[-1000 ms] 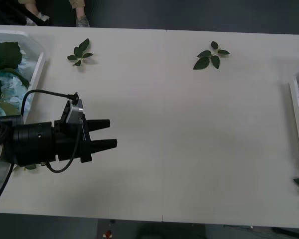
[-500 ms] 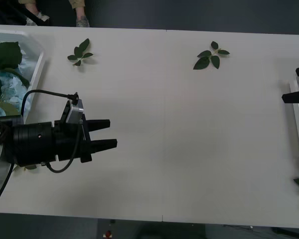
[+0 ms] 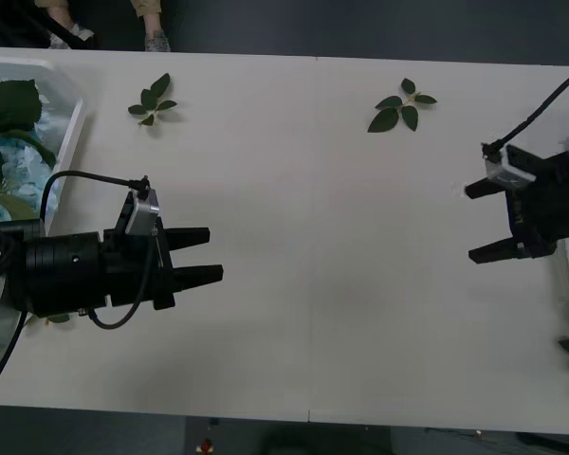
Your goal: Put the red flowers into the right box and the blue flowers into the left box
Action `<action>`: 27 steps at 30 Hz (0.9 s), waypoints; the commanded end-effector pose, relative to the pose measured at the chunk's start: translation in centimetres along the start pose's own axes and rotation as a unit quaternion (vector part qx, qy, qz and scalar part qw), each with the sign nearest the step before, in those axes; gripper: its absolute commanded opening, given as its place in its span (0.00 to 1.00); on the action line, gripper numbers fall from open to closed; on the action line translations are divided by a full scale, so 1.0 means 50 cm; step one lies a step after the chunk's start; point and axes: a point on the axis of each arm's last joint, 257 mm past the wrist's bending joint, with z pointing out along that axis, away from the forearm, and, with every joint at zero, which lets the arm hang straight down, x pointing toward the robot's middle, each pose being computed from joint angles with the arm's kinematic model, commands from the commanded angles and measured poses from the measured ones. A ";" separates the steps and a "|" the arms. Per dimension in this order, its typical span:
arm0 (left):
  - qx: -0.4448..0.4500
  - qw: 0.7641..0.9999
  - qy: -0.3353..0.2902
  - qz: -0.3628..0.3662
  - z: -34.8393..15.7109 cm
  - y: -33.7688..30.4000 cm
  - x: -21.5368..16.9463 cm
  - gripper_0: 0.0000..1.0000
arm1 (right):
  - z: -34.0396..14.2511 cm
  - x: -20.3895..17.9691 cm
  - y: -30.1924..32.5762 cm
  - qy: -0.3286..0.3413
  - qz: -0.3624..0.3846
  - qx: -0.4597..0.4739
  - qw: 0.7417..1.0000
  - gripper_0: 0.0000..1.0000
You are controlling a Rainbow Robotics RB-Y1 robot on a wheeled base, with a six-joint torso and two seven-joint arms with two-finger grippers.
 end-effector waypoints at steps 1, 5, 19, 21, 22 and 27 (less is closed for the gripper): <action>0.005 1.000 -0.001 0.027 0.002 -0.006 -0.012 0.65 | 0.012 -0.063 0.008 -0.007 -0.062 -0.010 0.998 1.00; 0.005 1.000 -0.001 0.027 0.002 -0.006 -0.012 0.65 | 0.046 -0.084 0.030 -0.006 -0.080 -0.034 0.996 1.00; 0.005 1.000 -0.001 0.027 0.002 -0.006 -0.012 0.65 | 0.099 -0.122 0.081 0.005 -0.122 -0.091 0.988 1.00; 0.005 1.000 -0.001 0.027 0.002 -0.006 -0.012 0.65 | 0.102 -0.121 0.083 0.007 -0.122 -0.094 0.988 1.00; 0.005 1.000 -0.001 0.027 0.002 -0.006 -0.012 0.65 | 0.105 -0.121 0.086 0.007 -0.123 -0.096 0.988 1.00; 0.005 1.000 -0.001 0.027 0.002 -0.006 -0.012 0.65 | 0.109 -0.121 0.083 0.008 -0.123 -0.092 0.988 1.00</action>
